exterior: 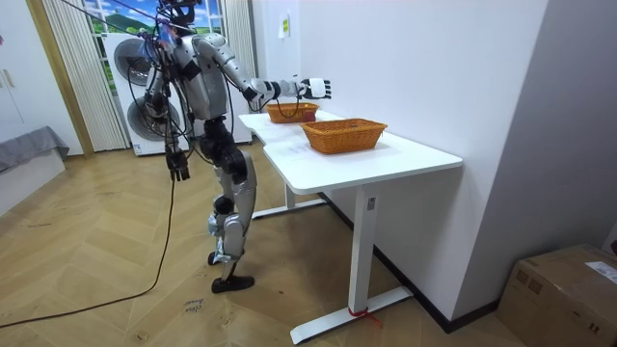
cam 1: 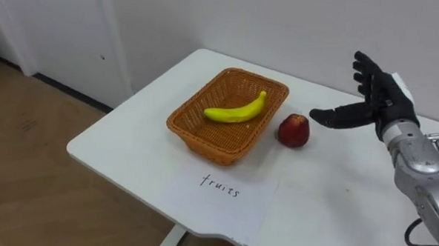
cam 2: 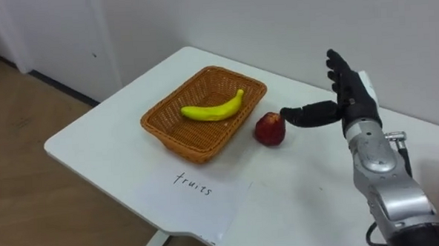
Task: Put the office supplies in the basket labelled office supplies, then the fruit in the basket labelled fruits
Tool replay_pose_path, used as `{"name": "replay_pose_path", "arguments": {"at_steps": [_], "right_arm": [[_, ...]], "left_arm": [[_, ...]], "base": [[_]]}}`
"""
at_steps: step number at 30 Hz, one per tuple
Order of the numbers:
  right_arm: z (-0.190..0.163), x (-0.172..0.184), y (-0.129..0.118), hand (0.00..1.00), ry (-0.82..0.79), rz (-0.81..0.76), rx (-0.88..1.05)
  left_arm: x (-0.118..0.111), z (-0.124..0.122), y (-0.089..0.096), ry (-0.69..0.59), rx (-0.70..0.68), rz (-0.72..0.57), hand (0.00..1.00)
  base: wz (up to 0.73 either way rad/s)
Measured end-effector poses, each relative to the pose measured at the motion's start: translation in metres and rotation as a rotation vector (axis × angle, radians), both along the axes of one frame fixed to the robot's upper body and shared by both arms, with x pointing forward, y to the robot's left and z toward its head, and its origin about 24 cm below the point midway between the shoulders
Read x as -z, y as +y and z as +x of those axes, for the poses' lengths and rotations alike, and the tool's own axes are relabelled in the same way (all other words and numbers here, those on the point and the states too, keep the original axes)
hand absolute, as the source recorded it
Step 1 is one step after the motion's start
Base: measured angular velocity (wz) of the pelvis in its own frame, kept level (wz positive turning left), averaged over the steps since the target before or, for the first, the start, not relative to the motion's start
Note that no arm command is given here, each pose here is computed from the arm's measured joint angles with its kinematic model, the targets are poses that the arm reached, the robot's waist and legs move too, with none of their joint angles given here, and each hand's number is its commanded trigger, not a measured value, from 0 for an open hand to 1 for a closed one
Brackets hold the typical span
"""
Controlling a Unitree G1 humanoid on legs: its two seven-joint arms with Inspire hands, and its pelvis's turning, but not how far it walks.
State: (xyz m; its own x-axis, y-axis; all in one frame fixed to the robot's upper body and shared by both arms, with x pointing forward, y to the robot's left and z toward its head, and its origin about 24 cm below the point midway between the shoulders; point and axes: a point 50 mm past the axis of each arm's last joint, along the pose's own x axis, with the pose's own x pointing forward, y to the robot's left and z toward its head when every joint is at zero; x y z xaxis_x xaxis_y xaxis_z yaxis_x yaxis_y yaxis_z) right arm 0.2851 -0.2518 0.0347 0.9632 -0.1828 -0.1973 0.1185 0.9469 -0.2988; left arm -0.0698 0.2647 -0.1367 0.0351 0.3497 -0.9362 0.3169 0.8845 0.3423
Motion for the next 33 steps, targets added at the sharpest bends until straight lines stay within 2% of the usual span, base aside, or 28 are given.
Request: {"name": "replay_pose_path", "arguments": {"at_steps": [5, 11, 21, 25, 33], "right_arm": [[-0.002, 0.01, 0.002, 0.0, 0.044, 0.008, -0.024], [-0.007, 0.028, 0.0, 0.0, 0.12, 0.086, -0.025], [-0.01, 0.043, -0.005, 0.0, 0.188, 0.131, -0.019], [-0.006, 0.046, -0.012, 0.0, 0.181, 0.139, 0.011], [0.025, 0.024, -0.011, 0.0, 0.104, 0.106, 0.013]], "left_arm": [[-0.001, -0.007, -0.001, 0.022, -0.005, -0.004, 0.0], [0.002, -0.004, -0.012, 0.019, 0.047, -0.041, 0.0], [0.002, 0.001, -0.013, -0.015, 0.021, -0.045, 0.0], [0.002, 0.008, -0.013, -0.06, 0.009, -0.045, 0.0], [0.004, 0.04, -0.01, -0.18, 0.012, -0.057, 0.0]], "base": [[0.02], [0.09], [0.06], [-0.01], [-0.09]]}}
